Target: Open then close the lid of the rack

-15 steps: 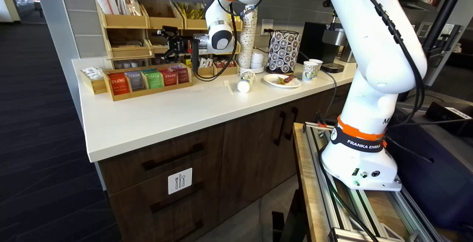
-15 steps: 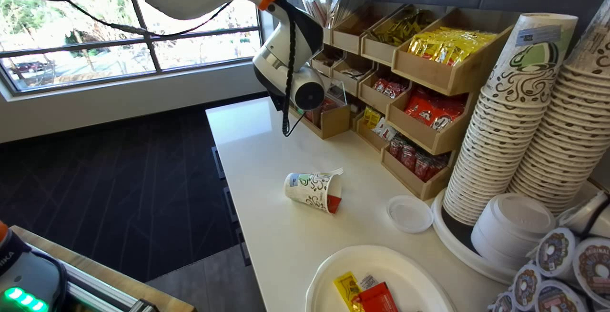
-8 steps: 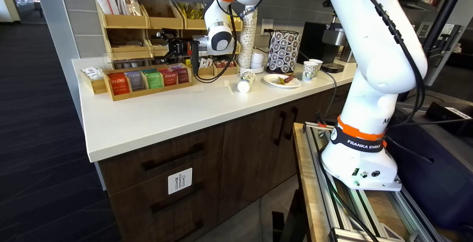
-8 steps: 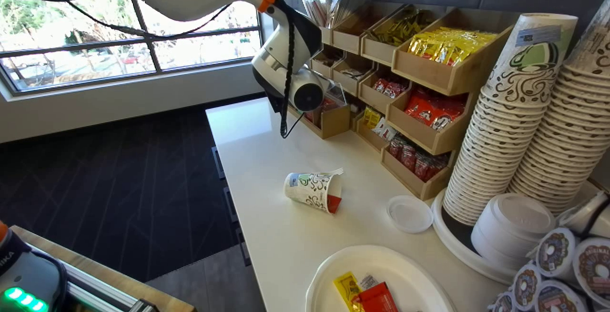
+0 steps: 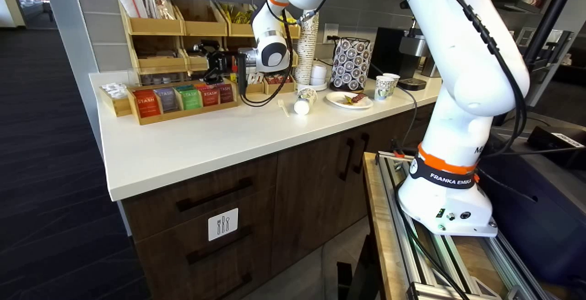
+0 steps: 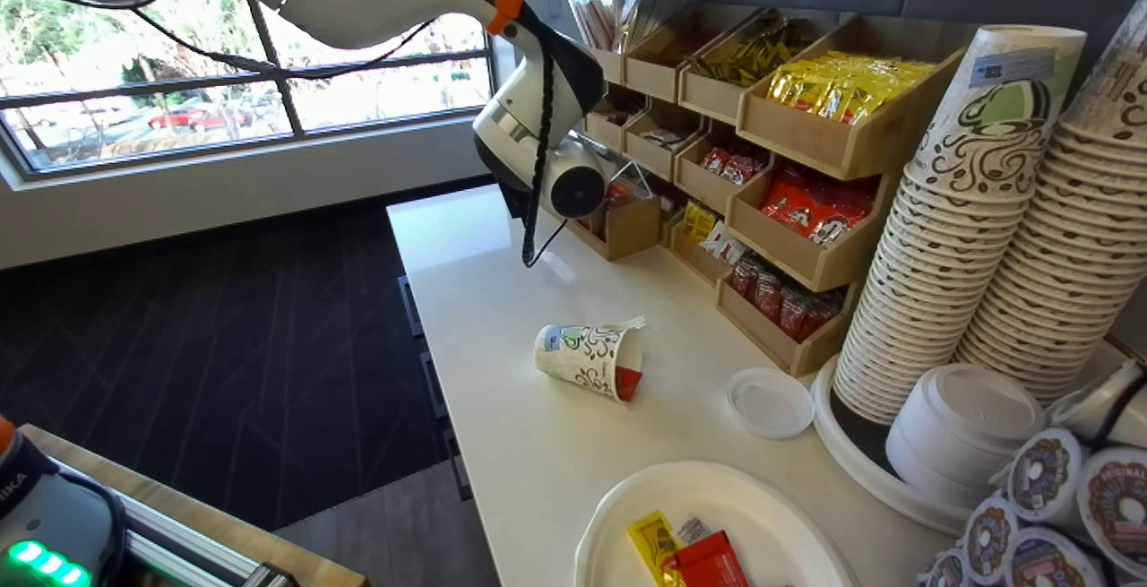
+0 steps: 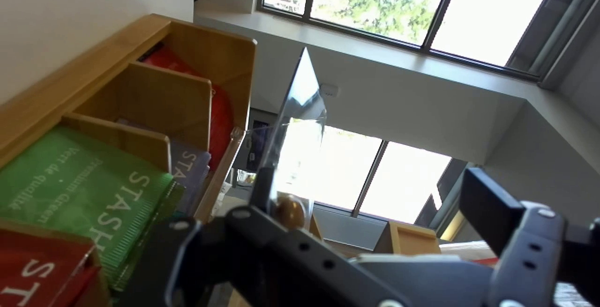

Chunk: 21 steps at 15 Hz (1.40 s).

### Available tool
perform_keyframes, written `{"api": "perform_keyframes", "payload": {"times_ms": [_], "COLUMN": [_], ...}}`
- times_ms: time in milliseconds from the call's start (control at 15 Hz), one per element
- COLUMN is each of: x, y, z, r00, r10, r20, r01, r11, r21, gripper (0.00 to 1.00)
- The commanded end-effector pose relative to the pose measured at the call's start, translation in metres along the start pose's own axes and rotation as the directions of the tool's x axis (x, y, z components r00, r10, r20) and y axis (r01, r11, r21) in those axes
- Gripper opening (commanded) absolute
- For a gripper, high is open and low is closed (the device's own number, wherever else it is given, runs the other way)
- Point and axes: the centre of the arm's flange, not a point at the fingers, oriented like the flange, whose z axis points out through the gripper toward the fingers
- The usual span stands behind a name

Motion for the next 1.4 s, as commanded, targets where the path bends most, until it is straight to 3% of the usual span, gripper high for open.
{"api": "perform_keyframes", "payload": {"times_ms": [0,1333], "x": [-0.005,-0.021], "y": [0.01,0.057], "z": [0.002,0.01], "r00": [0.999,0.988], "r10": [0.036,0.156], "r20": [0.01,0.011], "r01": [-0.036,-0.156], "r11": [0.999,0.987], "r21": [-0.024,-0.028], "gripper": [1.0,1.0]}}
